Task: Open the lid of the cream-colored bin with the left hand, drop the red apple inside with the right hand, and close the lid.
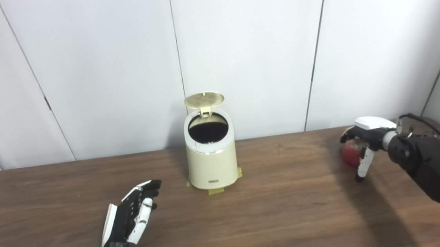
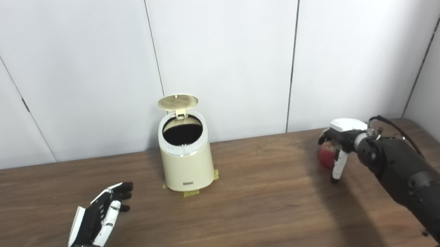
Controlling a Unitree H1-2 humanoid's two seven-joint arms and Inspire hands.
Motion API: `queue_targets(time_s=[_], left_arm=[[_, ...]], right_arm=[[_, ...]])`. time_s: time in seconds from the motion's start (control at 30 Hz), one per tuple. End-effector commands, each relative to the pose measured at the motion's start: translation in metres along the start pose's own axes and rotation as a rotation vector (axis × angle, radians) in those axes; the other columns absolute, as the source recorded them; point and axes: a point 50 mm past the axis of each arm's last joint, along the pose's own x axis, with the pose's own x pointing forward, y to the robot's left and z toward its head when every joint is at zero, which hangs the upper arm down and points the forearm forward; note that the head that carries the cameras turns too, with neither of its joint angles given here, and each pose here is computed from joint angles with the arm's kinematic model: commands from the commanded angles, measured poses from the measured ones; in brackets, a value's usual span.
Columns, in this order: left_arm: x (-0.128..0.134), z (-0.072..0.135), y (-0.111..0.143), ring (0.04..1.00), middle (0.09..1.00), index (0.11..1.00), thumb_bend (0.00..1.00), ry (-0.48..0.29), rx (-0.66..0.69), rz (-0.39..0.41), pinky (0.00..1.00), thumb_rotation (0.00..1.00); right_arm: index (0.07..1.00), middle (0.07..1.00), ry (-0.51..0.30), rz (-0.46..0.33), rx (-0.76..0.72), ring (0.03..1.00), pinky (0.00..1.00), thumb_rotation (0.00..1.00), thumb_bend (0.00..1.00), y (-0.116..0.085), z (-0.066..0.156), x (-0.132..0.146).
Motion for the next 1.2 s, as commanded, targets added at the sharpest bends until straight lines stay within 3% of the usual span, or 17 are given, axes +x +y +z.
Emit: queue_targets(time_s=[0.0, 0.1, 0.43, 0.63, 0.7, 0.8, 0.87, 1.0, 1.1, 1.17], left_arm=[[0.005, 0.01, 0.0, 0.772, 0.787, 0.753, 0.21, -0.052, 0.005, 0.003, 0.66, 0.75], [0.005, 0.009, 0.0, 0.772, 0.787, 0.753, 0.21, -0.053, 0.01, 0.003, 0.66, 0.75], [0.005, 0.009, 0.0, 0.773, 0.786, 0.752, 0.22, -0.042, 0.0, 0.003, 0.66, 0.75], [0.005, 0.008, 0.0, 0.779, 0.791, 0.754, 0.22, -0.047, -0.003, -0.003, 0.67, 0.75], [0.005, 0.008, 0.0, 0.78, 0.792, 0.756, 0.22, -0.045, -0.002, -0.004, 0.67, 0.75], [0.005, 0.008, 0.0, 0.78, 0.791, 0.756, 0.23, -0.039, -0.002, -0.001, 0.67, 0.76], [0.005, 0.008, -0.001, 0.78, 0.791, 0.756, 0.23, -0.036, -0.001, 0.001, 0.68, 0.75], [0.006, 0.008, -0.001, 0.775, 0.787, 0.754, 0.22, -0.04, 0.006, 0.0, 0.67, 0.76], [0.007, 0.008, -0.002, 0.772, 0.785, 0.753, 0.22, -0.039, 0.009, 0.004, 0.67, 0.75], [0.008, 0.008, -0.003, 0.775, 0.786, 0.754, 0.21, -0.04, 0.012, 0.003, 0.67, 0.75]], right_arm=[[0.533, 0.57, 0.005, -0.164, -0.004, 0.504, 0.45, 0.05, 0.59, -0.012, 0.007, 0.006], [0.506, 0.503, 0.034, -0.218, 0.022, 0.414, 0.39, 0.0, 0.53, -0.007, 0.008, 0.009], [0.49, 0.534, 0.062, -0.262, 0.0, 0.408, 0.37, 0.0, 0.51, -0.01, 0.012, 0.009], [0.547, 0.48, 0.04, -0.279, -0.015, 0.385, 0.35, 0.0, 0.51, -0.017, 0.019, 0.008], [0.533, 0.493, -0.006, -0.298, -0.007, 0.398, 0.36, 0.0, 0.51, -0.024, 0.026, 0.004], [0.503, 0.512, -0.164, -0.355, -0.017, 0.418, 0.37, 0.0, 0.52, -0.042, 0.042, -0.011], [0.488, 0.493, -0.271, -0.401, -0.013, 0.405, 0.35, 0.0, 0.52, -0.059, 0.062, -0.029], [0.483, 0.514, -0.401, -0.483, 0.005, 0.408, 0.3, 0.0, 0.52, -0.087, 0.1, -0.063], [0.461, 0.551, -0.473, -0.517, -0.006, 0.443, 0.36, 0.0, 0.51, -0.104, 0.124, -0.082], [0.46, 0.532, -0.531, -0.538, -0.02, 0.465, 0.48, 0.0, 0.52, -0.113, 0.138, -0.093]])
